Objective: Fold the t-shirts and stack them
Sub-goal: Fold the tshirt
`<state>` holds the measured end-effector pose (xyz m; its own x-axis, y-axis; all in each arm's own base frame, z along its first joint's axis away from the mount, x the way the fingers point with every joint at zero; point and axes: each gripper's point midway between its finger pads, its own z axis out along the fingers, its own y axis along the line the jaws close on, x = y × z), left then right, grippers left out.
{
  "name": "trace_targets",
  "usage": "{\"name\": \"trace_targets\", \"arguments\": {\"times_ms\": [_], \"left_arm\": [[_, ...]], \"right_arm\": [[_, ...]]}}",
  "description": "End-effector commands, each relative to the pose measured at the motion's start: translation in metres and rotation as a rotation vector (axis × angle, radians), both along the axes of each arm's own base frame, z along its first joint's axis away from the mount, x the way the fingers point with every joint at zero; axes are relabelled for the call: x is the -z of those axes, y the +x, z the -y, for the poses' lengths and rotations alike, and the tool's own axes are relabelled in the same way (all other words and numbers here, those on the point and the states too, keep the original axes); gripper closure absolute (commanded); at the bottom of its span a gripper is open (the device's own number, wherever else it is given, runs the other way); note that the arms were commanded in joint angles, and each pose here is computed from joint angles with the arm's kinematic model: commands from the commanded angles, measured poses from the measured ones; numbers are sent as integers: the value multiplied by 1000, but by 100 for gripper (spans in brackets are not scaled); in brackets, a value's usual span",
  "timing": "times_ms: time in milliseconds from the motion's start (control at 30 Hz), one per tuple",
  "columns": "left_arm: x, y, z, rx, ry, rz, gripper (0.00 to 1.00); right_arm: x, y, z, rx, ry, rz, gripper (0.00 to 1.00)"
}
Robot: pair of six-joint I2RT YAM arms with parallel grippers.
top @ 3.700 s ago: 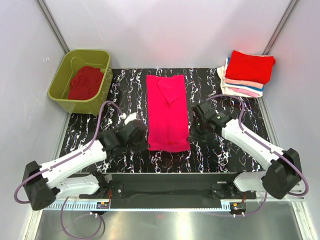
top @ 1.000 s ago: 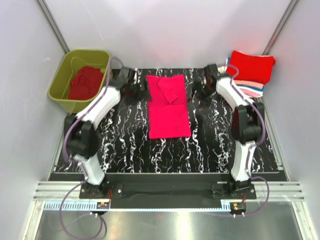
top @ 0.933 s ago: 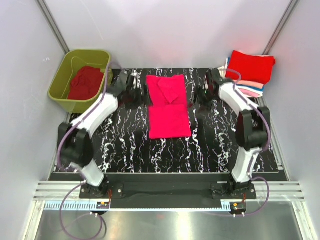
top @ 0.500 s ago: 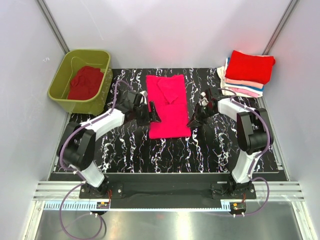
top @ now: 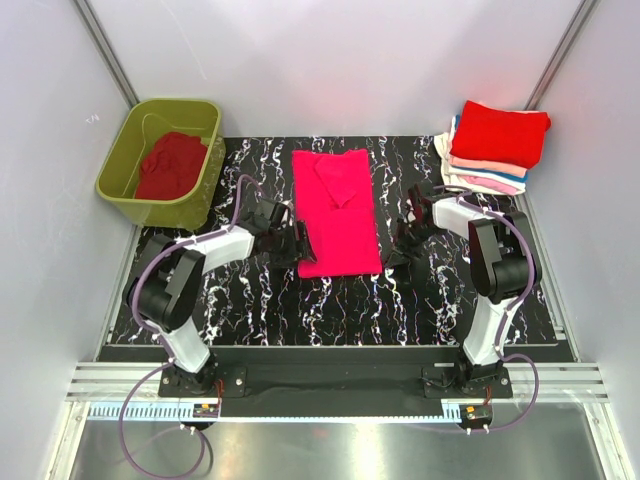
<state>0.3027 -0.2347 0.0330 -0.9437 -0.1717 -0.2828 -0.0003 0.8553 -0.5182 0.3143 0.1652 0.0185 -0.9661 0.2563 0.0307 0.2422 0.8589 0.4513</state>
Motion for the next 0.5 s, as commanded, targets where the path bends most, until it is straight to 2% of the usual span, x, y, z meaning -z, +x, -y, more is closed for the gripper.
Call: {"name": "trace_targets", "arguments": {"times_ms": [0, 67, 100, 133, 167, 200, 267, 300, 467], "left_arm": [[-12, 8, -12, 4, 81, 79, 27], [-24, 6, -17, 14, 132, 105, 25], [-34, 10, -15, 16, 142, 130, 24], [-44, 9, -15, 22, 159, 160, 21], [-47, 4, -16, 32, 173, 156, 20], [-49, 0, -16, 33, 174, 158, 20], [-58, -8, -12, 30, 139, 169, 19], [-51, -17, -14, 26, 131, 151, 19], [-44, -35, -8, -50, 10, 130, 23]], "right_arm": [[0, -9, 19, -10, -116, -8, 100], [-3, -9, 20, -8, -120, -2, 98], [-6, -10, 19, -10, -113, 4, 92], [-14, -8, 18, -10, -107, 31, 78], [-18, -9, 20, -9, -117, 42, 50], [-22, -9, 21, -10, -119, 55, 37], [-31, -11, 24, -18, -124, 81, 22], [-32, -12, 26, -23, -130, 86, 17], [-31, -17, 14, -28, -55, 82, 15]]}}
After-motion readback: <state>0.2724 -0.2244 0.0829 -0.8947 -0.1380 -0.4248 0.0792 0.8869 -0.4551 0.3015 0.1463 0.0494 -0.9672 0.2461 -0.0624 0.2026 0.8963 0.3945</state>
